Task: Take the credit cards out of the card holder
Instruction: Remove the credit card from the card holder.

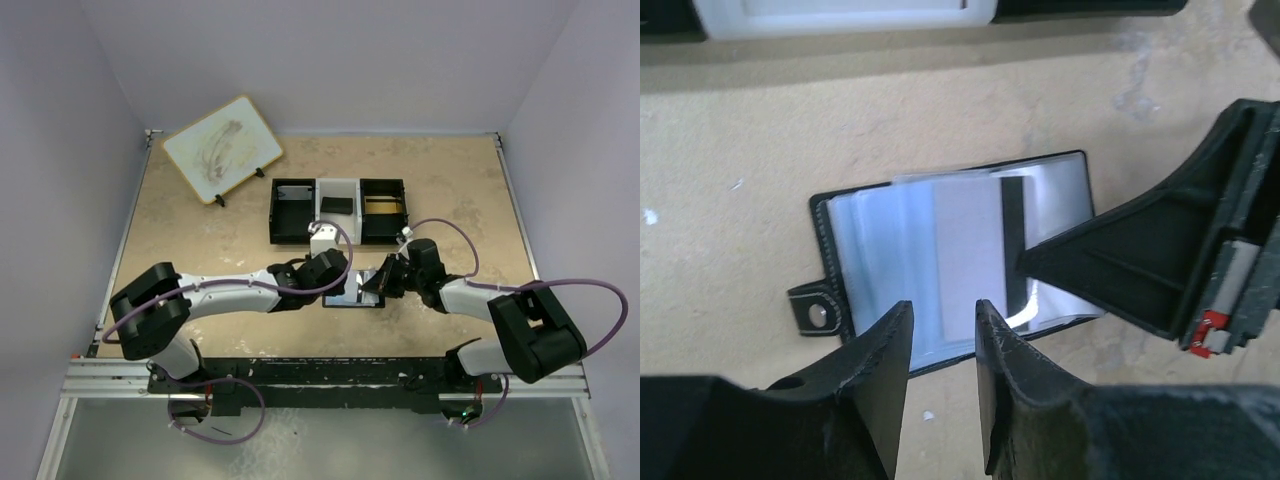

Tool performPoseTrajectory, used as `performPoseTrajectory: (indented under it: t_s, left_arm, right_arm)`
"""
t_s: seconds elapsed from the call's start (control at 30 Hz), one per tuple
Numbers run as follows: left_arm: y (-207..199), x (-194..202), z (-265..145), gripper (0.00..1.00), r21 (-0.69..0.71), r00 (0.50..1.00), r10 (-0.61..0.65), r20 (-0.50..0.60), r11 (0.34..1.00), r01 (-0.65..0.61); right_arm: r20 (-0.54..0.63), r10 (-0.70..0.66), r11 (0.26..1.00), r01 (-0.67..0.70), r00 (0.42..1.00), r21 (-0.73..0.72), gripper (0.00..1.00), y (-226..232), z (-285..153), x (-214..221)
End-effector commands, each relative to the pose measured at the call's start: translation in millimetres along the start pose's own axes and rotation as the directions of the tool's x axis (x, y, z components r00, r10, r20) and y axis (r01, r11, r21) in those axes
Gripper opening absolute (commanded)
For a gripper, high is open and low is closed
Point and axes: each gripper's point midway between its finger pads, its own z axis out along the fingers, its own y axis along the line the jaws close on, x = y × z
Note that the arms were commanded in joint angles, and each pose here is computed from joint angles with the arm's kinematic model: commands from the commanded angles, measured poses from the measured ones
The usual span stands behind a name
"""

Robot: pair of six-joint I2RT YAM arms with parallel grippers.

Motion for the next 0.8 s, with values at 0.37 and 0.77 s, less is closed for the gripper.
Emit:
performPoseTrajectory:
  t_s: [0.37, 0.77]
  left_arm:
    - [3.2, 36.6, 43.4, 0.13, -0.028, 0.997, 0.014, -0.08, 0.999, -0.016]
    - [29.3, 49.1, 36.0, 0.07, -0.099, 0.996, 0.019, -0.091, 0.995, -0.029]
  right_arm:
    - [-0.003, -0.024, 1.0, 0.024, 1.0, 0.016, 0.02, -3.7, -2.2, 0.0]
    - [0.016, -0.03, 0.992, 0.031, 0.999, -0.123, 0.25, 23.0, 0.6, -7.1]
